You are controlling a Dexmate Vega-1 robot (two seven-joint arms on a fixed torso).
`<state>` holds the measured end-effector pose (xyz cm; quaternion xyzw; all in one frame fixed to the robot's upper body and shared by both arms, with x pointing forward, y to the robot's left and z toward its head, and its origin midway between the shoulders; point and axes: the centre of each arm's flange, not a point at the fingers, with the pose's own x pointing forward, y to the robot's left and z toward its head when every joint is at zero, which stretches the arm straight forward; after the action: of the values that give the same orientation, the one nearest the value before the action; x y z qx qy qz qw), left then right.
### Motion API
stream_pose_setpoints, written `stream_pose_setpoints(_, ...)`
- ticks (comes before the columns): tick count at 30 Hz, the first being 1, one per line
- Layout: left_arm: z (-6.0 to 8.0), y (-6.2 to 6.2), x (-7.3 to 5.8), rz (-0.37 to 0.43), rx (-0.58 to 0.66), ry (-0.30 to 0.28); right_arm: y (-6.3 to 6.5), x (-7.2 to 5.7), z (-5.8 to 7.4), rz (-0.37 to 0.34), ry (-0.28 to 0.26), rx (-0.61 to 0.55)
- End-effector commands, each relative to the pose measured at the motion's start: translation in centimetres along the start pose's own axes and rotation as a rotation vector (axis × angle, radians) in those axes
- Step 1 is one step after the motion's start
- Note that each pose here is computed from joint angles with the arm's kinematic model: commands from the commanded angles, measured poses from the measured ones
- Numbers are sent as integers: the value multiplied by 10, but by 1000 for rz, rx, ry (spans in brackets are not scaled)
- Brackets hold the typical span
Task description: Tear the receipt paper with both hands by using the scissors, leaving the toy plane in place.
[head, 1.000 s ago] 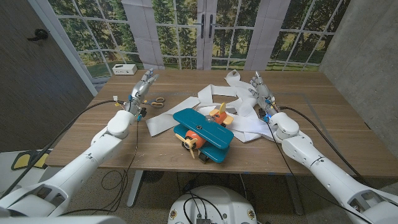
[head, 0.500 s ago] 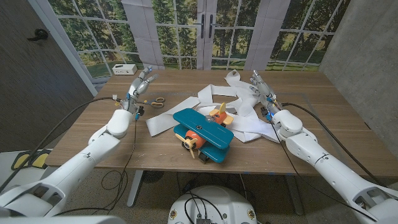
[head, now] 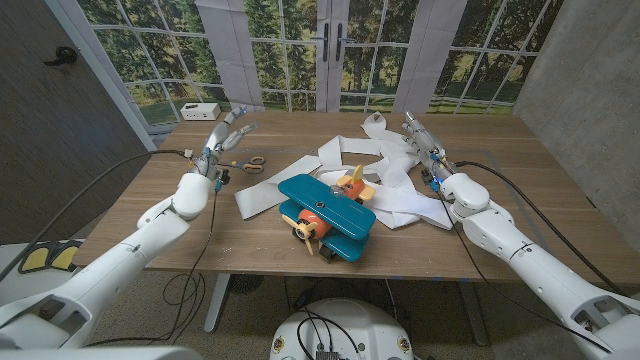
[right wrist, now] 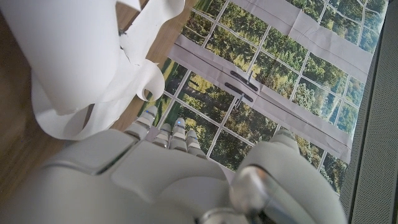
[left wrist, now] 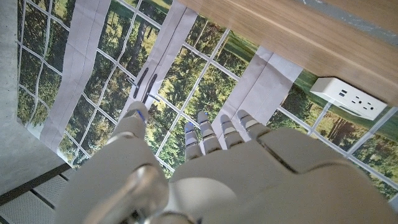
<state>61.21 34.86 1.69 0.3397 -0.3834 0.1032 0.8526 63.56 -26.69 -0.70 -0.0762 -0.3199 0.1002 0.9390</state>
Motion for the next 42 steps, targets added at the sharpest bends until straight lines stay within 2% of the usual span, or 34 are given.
stream_pose_setpoints(1,18,18,2,38,169,-20,-8,-2,-3,0,11,-14)
stream_pose_setpoints(7,22,24,3,62,262,-38,-9,2,1,13,3,-29)
stream_pose_setpoints(13,25,24,4,87,295,-46,-10,3,3,8,-9,-16)
stream_pose_setpoints(19,30,22,8,91,393,-38,-10,-1,1,-5,-8,-22)
stream_pose_setpoints(30,33,28,16,51,464,-42,-13,-4,1,-20,-2,-16)
stream_pose_setpoints(42,41,34,18,13,511,-69,-17,-5,0,-21,0,-13)
